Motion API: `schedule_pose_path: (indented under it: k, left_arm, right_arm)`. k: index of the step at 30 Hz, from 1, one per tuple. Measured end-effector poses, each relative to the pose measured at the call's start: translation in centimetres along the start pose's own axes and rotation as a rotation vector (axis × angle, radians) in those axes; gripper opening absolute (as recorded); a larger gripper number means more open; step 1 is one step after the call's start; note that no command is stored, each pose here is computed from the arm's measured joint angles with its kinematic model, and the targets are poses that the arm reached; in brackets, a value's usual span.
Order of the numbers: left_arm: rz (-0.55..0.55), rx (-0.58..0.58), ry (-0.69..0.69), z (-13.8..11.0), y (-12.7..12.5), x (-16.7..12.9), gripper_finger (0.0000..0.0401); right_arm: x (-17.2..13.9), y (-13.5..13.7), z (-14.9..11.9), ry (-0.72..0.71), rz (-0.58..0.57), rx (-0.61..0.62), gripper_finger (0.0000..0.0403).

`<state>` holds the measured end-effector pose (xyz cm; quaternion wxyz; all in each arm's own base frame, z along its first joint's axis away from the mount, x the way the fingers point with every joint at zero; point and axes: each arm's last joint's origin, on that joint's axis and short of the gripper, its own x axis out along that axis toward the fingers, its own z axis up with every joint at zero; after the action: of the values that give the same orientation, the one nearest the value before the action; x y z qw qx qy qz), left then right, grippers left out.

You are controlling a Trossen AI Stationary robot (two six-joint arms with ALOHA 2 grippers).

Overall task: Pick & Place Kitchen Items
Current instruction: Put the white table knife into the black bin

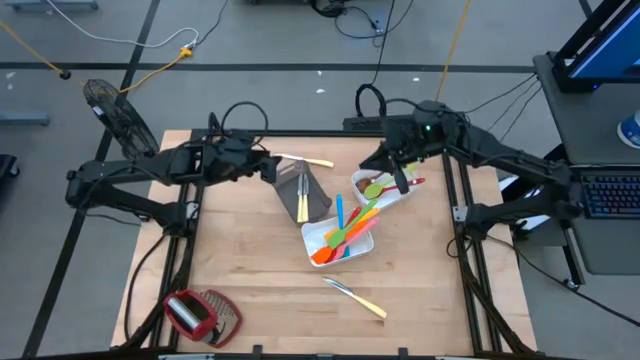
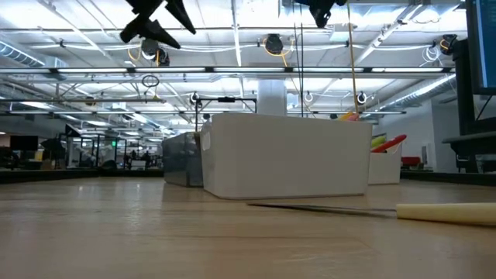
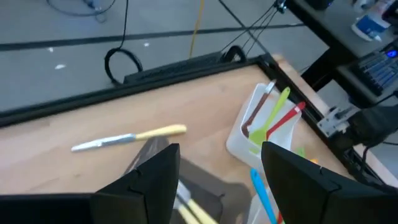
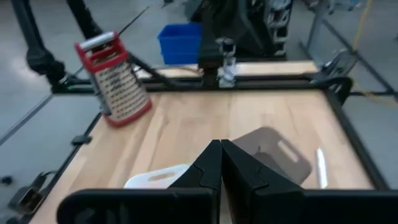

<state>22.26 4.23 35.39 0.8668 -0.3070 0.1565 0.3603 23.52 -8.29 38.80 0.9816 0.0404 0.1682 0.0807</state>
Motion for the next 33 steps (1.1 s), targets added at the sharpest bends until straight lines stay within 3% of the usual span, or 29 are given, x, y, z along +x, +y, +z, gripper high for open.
schedule_pose_path:
  k: [7, 13, 17, 26, 33]
  left_arm:
    - [-0.01, 0.184, -0.093, 2.1, 0.3, 3.5, 0.0232]
    - [-0.046, 0.153, -0.029, 4.6, 4.0, 8.7, 0.0232]
    - [-0.092, 0.064, 0.02, 5.9, 7.2, 11.7, 0.0232]
    - [-0.063, -0.361, 0.215, 5.7, 14.0, 17.2, 0.0232]
    - [-0.11, -0.423, 0.332, 4.1, 15.6, 20.2, 0.0232]
  right_arm:
    - [-0.3, -1.0, 0.2, -0.035, -0.041, -0.008, 0.0004]
    - [-0.5, -1.5, 0.2, -0.036, -0.059, 0.03, 0.0004]
    - [-0.6, -1.6, 0.2, -0.037, -0.067, 0.036, 0.0004]
    - [-0.8, -2.1, 0.1, -0.03, -0.166, 0.042, 0.0004]
    - [-0.9, -2.3, 0.1, -0.025, -0.233, 0.044, 0.0004]
